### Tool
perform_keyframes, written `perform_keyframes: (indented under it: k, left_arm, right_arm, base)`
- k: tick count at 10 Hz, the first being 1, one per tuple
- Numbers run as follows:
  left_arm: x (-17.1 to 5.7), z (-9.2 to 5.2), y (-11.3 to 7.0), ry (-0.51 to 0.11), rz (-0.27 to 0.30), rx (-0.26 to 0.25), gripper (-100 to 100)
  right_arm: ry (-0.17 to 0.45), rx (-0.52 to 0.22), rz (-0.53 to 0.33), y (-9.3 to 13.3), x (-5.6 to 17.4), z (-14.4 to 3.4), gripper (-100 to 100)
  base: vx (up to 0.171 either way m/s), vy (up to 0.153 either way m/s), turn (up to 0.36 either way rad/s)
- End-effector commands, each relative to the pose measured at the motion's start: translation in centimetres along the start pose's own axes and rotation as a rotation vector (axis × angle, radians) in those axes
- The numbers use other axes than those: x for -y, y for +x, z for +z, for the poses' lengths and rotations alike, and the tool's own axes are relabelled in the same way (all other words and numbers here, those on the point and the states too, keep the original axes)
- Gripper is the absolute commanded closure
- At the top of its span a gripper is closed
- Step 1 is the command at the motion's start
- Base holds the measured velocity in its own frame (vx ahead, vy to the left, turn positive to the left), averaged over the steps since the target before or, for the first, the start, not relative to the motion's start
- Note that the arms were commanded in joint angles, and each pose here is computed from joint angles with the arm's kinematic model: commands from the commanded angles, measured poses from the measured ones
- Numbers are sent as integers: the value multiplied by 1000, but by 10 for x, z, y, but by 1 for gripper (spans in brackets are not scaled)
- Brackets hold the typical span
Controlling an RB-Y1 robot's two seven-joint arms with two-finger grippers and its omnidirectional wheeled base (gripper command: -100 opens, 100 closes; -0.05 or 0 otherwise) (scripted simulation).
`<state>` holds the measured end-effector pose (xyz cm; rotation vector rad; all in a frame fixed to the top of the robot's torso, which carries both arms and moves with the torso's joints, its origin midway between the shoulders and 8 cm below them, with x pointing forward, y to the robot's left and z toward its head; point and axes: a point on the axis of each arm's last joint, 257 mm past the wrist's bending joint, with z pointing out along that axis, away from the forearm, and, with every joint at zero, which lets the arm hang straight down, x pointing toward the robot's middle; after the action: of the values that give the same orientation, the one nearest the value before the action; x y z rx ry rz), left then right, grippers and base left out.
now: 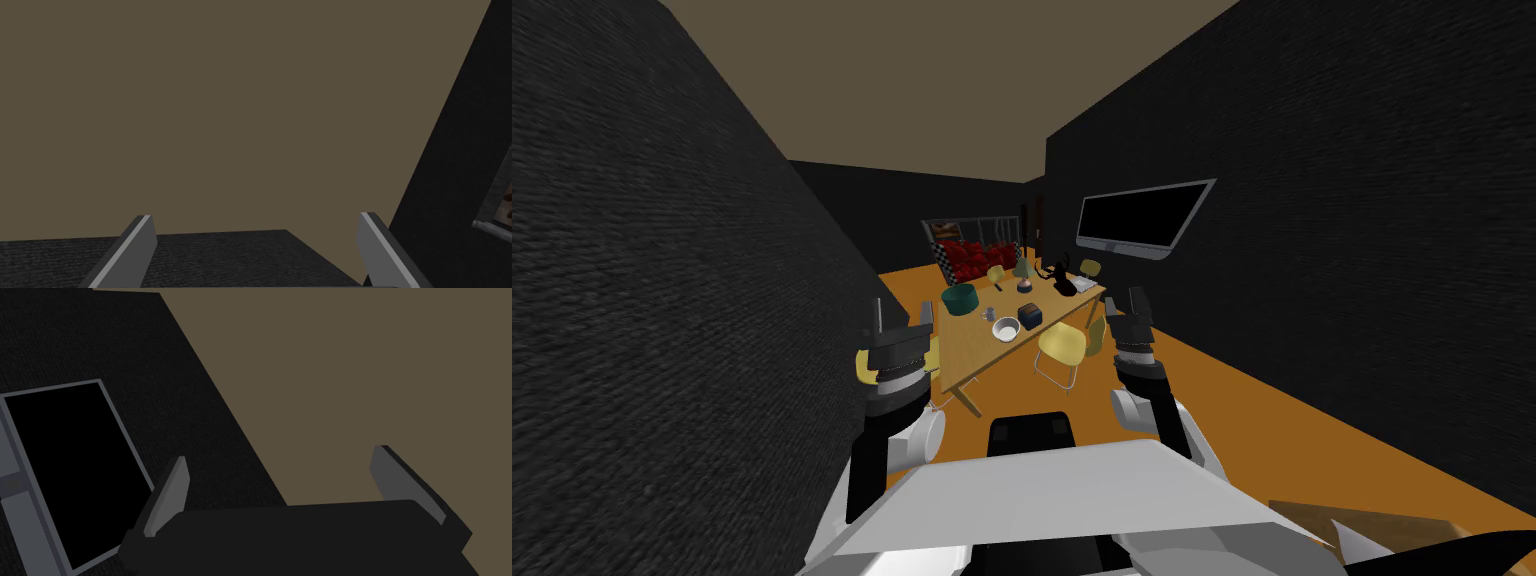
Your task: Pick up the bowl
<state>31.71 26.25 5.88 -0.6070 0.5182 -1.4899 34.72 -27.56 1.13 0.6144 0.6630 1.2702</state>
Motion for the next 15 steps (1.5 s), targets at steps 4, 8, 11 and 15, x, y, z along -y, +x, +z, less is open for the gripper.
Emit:
perform_keyframes:
  k: [4, 8, 11, 15]
  left_arm:
    - [-62, 3, -2, -140, -3, -32, -100]
    - [-115, 4, -7, -258, -2, -38, -100]
    - [-157, 3, -10, -348, -1, -37, -100]
    - [-199, 3, -13, -443, 0, -33, -100]
  right_arm:
    - [0, 0, 0, 0, 0, 0, 0]
    - [0, 0, 0, 0, 0, 0, 0]
    - [0, 0, 0, 0, 0, 0, 0]
    - [0, 0, 0, 0, 0, 0, 0]
  base:
    - [-70, 3, 58]
    - [-42, 7, 36]
    - [-20, -1, 35]
    - [-14, -9, 19]
